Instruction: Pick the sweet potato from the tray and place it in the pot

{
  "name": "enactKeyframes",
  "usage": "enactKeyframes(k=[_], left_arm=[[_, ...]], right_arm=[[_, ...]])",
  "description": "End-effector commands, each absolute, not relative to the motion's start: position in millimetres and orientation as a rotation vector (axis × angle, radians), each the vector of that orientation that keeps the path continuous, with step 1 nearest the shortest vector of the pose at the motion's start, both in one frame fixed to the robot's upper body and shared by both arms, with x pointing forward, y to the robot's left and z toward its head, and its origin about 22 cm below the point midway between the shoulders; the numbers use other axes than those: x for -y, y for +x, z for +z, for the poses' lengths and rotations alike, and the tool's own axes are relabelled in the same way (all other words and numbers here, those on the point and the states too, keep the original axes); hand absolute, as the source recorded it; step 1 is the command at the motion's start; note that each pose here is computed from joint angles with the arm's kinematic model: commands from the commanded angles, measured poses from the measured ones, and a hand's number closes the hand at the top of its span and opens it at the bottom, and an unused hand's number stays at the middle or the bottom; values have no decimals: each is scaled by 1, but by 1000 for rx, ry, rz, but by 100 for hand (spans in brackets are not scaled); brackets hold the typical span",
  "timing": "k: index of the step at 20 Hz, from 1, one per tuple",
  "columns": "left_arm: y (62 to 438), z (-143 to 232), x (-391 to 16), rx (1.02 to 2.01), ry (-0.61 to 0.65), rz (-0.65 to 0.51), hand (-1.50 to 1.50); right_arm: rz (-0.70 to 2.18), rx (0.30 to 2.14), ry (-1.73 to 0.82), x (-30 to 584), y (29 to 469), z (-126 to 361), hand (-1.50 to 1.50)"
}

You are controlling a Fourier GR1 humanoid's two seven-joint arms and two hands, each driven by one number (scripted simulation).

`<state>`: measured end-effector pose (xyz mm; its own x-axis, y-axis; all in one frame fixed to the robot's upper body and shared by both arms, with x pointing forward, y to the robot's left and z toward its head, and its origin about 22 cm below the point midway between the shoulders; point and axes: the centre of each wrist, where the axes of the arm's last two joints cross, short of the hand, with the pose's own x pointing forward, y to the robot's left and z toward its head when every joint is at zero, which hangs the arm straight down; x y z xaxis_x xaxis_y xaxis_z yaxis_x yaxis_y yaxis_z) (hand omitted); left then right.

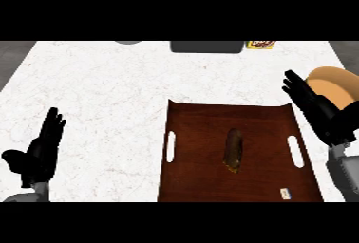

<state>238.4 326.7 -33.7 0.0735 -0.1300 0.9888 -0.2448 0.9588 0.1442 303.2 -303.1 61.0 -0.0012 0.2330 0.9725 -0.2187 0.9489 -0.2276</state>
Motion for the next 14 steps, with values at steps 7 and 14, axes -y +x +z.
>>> enactKeyframes(k=[7, 14], left_arm=[[290, 33, -281, 1749, 135, 4, 0], [305, 69, -258, 1759, 99, 31, 0]], right_arm=[[1195, 1480, -271, 276, 344, 204, 150], [1331, 1556, -136, 306, 357, 189, -150]])
